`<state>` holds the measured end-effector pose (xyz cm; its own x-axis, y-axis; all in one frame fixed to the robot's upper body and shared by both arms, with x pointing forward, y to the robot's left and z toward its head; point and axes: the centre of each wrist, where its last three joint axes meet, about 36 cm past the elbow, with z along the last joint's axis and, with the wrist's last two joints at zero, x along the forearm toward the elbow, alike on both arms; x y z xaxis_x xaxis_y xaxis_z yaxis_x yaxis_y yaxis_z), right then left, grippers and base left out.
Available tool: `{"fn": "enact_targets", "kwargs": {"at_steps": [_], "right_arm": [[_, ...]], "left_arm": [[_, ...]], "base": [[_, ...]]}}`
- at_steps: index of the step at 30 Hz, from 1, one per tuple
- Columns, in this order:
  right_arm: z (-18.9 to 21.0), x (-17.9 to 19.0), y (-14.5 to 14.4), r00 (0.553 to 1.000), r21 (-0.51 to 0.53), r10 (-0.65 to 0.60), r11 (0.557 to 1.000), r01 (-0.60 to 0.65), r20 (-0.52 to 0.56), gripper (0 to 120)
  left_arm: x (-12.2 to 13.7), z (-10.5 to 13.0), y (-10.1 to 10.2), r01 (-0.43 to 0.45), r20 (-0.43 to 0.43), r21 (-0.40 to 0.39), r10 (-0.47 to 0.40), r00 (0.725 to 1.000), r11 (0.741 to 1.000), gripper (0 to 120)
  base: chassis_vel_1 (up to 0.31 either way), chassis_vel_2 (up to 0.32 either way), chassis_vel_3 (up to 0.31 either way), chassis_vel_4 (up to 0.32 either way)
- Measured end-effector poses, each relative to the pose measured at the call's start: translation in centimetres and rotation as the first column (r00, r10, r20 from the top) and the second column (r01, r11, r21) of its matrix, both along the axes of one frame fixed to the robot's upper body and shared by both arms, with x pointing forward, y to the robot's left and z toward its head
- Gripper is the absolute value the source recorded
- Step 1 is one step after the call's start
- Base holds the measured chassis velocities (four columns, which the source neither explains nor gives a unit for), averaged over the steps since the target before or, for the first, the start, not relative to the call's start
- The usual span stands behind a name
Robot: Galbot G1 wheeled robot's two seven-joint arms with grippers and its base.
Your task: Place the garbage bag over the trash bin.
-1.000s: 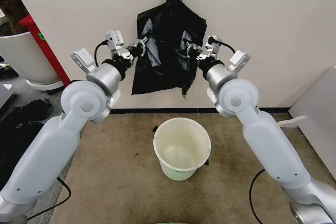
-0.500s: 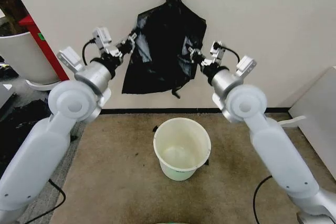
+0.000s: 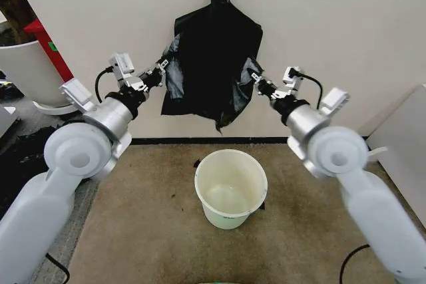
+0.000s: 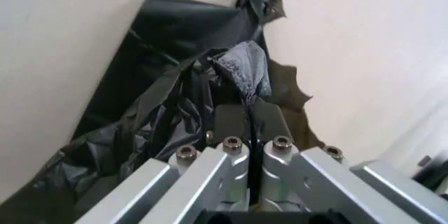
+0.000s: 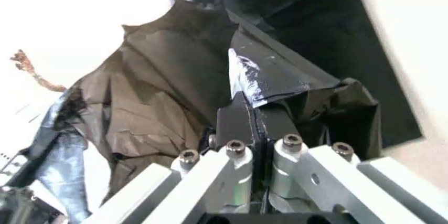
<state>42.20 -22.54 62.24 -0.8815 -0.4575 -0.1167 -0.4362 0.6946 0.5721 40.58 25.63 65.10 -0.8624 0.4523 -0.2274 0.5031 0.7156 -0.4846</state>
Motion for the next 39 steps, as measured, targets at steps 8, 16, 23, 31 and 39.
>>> {"fn": "enact_targets", "kwargs": {"at_steps": [8,16,23,31,39], "right_arm": [[2.0,-4.7,-1.8,0.998,-0.003,0.006,1.0,-0.006,0.06,0],[3.9,-8.5,-1.8,0.993,-0.029,0.07,0.997,-0.068,0.096,0],[5.4,-10.0,-3.0,0.995,-0.026,0.065,0.998,-0.064,0.069,0],[3.2,-10.2,-3.0,0.998,-0.018,0.048,0.999,-0.049,-0.044,0],[2.3,-10.2,-2.3,0.996,-0.009,0.053,0.999,-0.054,-0.072,0]], "left_arm": [[-3.0,1.1,0.2,0.092,0.025,-0.013,-0.091,0.995,0.996,0],[-5.2,2.3,-0.3,0.259,0.02,-0.033,-0.259,0.966,0.965,0],[-7.1,2.9,-1.1,0.357,-0.019,-0.058,-0.359,0.933,0.932,0],[-7.6,-0.1,-1.7,0.36,-0.093,-0.142,-0.375,0.922,0.922,0],[-5.3,-3.1,-2.0,0.341,-0.116,-0.196,-0.367,0.923,0.92,0]], "base": [[0.0,0.0,0.0,0.0],[0.0,0.0,0.0,0.0],[0.0,0.0,0.0,0.0],[0.0,0.0,0.0,0.0],[0.0,0.0,0.0,0.0]]}}
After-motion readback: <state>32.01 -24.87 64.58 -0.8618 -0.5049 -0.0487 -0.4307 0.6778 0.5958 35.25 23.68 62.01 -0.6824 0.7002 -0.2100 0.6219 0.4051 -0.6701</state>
